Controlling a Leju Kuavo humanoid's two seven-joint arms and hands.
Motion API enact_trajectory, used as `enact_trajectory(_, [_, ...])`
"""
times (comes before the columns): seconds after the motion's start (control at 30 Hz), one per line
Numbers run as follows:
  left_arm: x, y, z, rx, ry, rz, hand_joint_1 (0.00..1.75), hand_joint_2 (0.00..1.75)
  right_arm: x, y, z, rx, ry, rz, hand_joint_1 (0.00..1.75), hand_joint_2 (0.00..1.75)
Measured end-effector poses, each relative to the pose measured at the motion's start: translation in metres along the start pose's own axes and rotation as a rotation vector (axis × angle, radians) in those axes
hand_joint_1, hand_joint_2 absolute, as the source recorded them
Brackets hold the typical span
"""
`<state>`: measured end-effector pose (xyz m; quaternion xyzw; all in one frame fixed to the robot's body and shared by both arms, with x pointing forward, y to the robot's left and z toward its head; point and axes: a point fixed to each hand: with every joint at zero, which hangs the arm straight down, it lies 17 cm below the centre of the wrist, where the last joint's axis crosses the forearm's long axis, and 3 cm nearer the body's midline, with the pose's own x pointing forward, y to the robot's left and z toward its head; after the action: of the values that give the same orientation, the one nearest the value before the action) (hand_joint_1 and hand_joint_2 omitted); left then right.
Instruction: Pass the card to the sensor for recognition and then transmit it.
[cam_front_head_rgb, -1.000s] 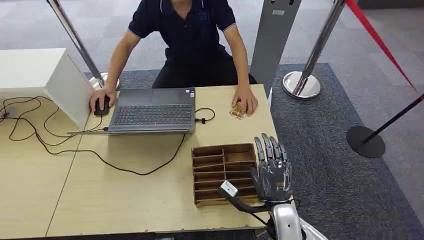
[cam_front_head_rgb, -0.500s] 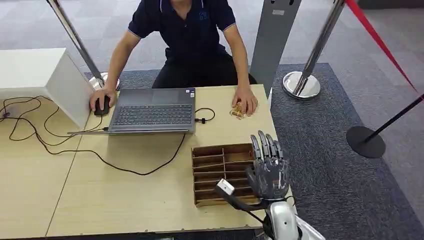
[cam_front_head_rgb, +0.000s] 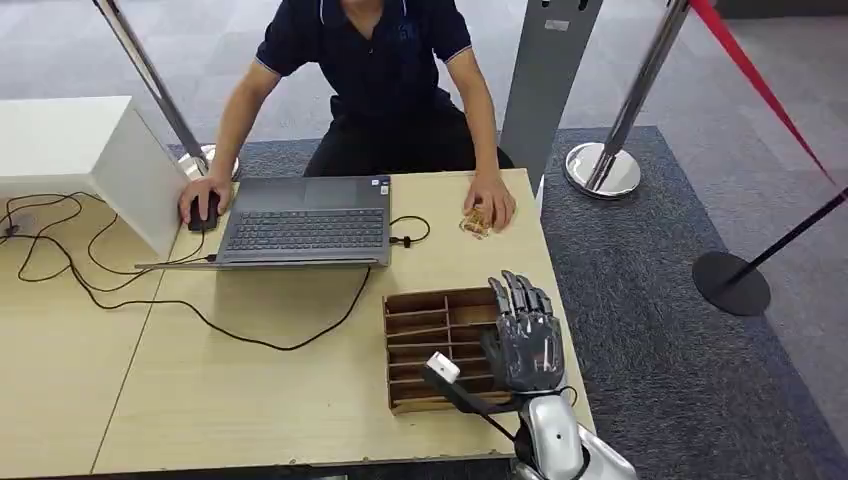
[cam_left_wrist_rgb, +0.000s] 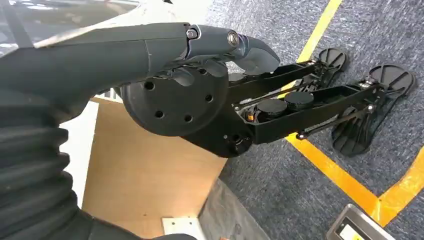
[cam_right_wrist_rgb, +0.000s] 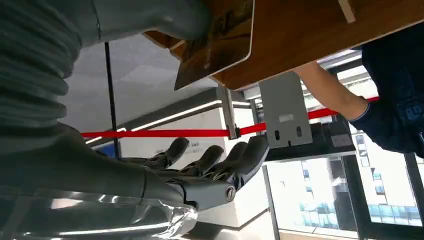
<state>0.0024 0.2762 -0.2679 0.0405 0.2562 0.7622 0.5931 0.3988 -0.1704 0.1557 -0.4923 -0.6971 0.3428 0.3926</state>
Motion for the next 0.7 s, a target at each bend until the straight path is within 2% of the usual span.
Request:
enact_trajectory(0.17, [0.0007,-0.0003,0.0004,-0.001,0.0,0.001,0.0,1.75,-0.0015,0.0044,0.0016,0.01,0.001,0.006,0.47,1.75])
enact_trajectory(0.2, [0.0006,-0.0006,0.0005,-0.001,0.0,0.0,0.0,1.75,-0.002,0.0048,0.0014,0.01,0.004,0.007,0.54,1.75])
enact_trajectory(0.23, [0.0005,-0.0006,0.0005,-0.001,0.001,0.0,0.0,1.75,-0.0021,0.0049,0.0014,0.01,0.005,0.007,0.73,1.75])
enact_trajectory(0.27, [0.0008,-0.0005,0.0005,-0.001,0.0,0.001,0.0,1.75,-0.0023,0.0052,0.0015,0.011,0.006,0.008,0.73,1.75])
enact_trajectory(0.3, [0.0009,-0.0003,0.0005,-0.001,0.0,0.001,0.0,1.75,-0.0028,0.0063,0.0021,0.014,0.006,0.01,1.75,1.75])
enact_trajectory(0.7, [0.0027,-0.0006,0.0011,-0.002,-0.001,0.002,0.0,1.75,-0.009,0.0091,0.004,0.02,0.023,0.023,1.75,1.75])
